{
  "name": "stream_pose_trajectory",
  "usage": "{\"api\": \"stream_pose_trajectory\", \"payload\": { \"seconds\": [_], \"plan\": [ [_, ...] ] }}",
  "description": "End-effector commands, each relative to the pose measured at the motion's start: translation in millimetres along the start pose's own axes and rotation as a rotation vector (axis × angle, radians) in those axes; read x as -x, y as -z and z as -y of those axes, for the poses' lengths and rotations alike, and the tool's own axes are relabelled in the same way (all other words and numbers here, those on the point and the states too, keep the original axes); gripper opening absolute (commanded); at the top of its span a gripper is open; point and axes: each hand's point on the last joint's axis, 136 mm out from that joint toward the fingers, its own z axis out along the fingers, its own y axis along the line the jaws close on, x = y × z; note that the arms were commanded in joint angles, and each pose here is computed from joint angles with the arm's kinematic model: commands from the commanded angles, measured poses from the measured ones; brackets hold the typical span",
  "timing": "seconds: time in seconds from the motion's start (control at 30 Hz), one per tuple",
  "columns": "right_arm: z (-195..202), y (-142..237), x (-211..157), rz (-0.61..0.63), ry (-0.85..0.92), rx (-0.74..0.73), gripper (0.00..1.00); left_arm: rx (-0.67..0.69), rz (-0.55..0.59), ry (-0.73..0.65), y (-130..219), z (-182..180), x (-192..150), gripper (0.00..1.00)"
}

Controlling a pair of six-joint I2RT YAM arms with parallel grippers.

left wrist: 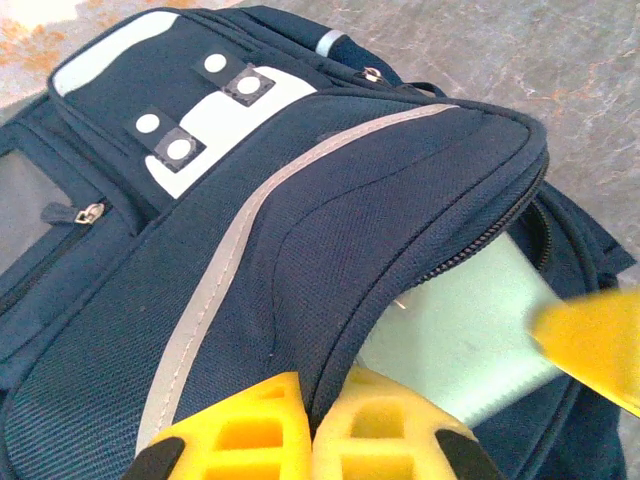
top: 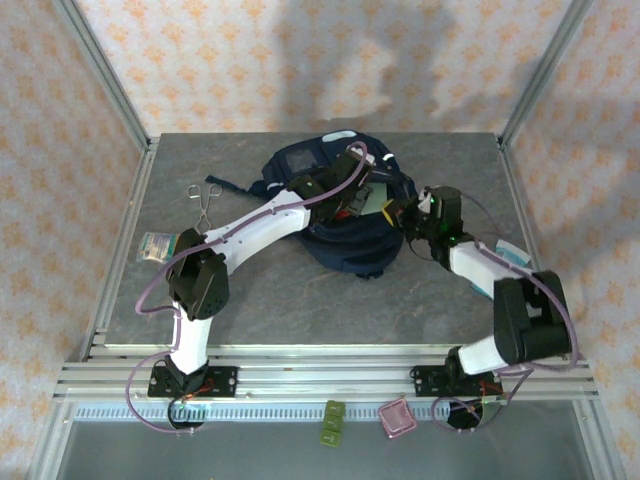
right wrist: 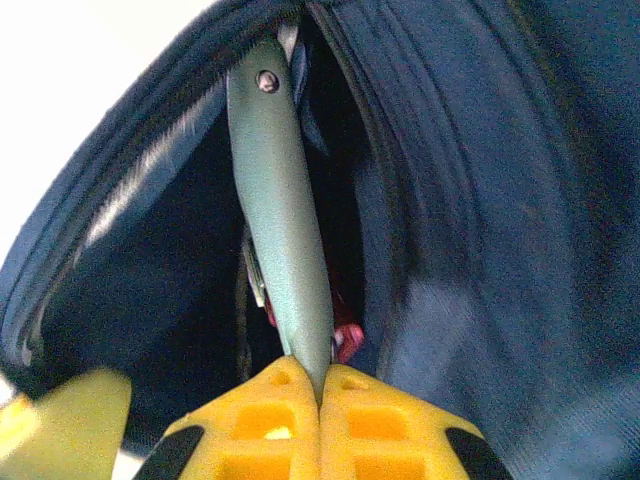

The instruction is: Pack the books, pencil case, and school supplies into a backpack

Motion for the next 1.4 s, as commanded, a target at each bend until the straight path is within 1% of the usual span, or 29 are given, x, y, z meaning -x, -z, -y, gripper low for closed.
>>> {"api": "stream_pose_trajectory", "payload": {
  "seconds": [0.0, 0.1, 0.13, 0.23, 0.3, 0.33, 0.37, 0.5, 0.6, 0.73, 0.83, 0.9, 0.93, 0.97, 1.0, 1.1, 1.17, 1.27, 1.37],
  "plan": [
    [-49, -12, 22, 0.100, 0.022, 0.138, 0.00, -0.116, 0.155, 0.071, 36, 25, 48, 0.00],
    [-55, -28, 23, 0.110, 0.019, 0.158, 0.00, -0.131, 0.157, 0.079, 36, 29, 48, 0.00],
    [-52, -34, 22, 0.104, 0.023, 0.146, 0.03, -0.132, 0.154, 0.084, 35, 30, 47, 0.00],
    [-39, -46, 14, 0.061, 0.035, 0.088, 0.17, -0.136, 0.141, 0.095, 30, 31, 43, 0.00],
    [-27, -40, 7, 0.052, 0.058, 0.051, 0.26, -0.134, 0.135, 0.104, 28, 31, 41, 0.00],
    [-21, -32, 6, 0.067, 0.085, 0.017, 0.30, -0.136, 0.132, 0.108, 27, 32, 40, 0.00],
    [-16, -23, 4, 0.077, 0.111, -0.017, 0.32, -0.140, 0.132, 0.113, 26, 33, 39, 0.00],
    [-4, 19, -3, 0.130, 0.208, -0.122, 0.35, -0.189, 0.123, 0.141, 23, 42, 36, 0.00],
    [8, 54, -1, 0.205, 0.254, -0.208, 0.37, -0.207, 0.106, 0.173, 14, 51, 28, 0.00],
    [12, 87, -1, 0.288, 0.279, -0.236, 0.37, -0.250, 0.069, 0.209, -3, 74, 12, 0.00],
    [17, 98, -1, 0.324, 0.281, -0.247, 0.37, -0.325, 0.039, 0.236, -11, 98, 5, 0.00],
    [14, 97, -4, 0.311, 0.291, -0.227, 0.37, -0.312, 0.028, 0.249, -13, 99, 4, 0.18],
    [12, 96, -7, 0.293, 0.297, -0.212, 0.37, -0.283, 0.035, 0.255, -12, 93, 5, 0.26],
    [8, 92, -12, 0.268, 0.313, -0.195, 0.37, -0.243, 0.055, 0.262, -7, 84, 8, 0.33],
    [4, 89, -16, 0.245, 0.337, -0.181, 0.37, -0.208, 0.079, 0.265, -2, 75, 11, 0.38],
    [-5, 76, -37, 0.164, 0.426, -0.184, 0.38, -0.146, 0.169, 0.310, 28, 41, 20, 0.44],
    [-7, 69, -49, 0.127, 0.463, -0.198, 0.37, -0.126, 0.183, 0.370, 37, 17, 12, 0.46],
    [-7, 62, -61, 0.092, 0.478, -0.189, 0.37, -0.100, 0.167, 0.483, 38, -21, -12, 0.51],
    [-9, 58, -68, 0.071, 0.472, -0.157, 0.37, -0.072, 0.104, 0.583, 23, -48, -48, 0.56]
  ]
}}
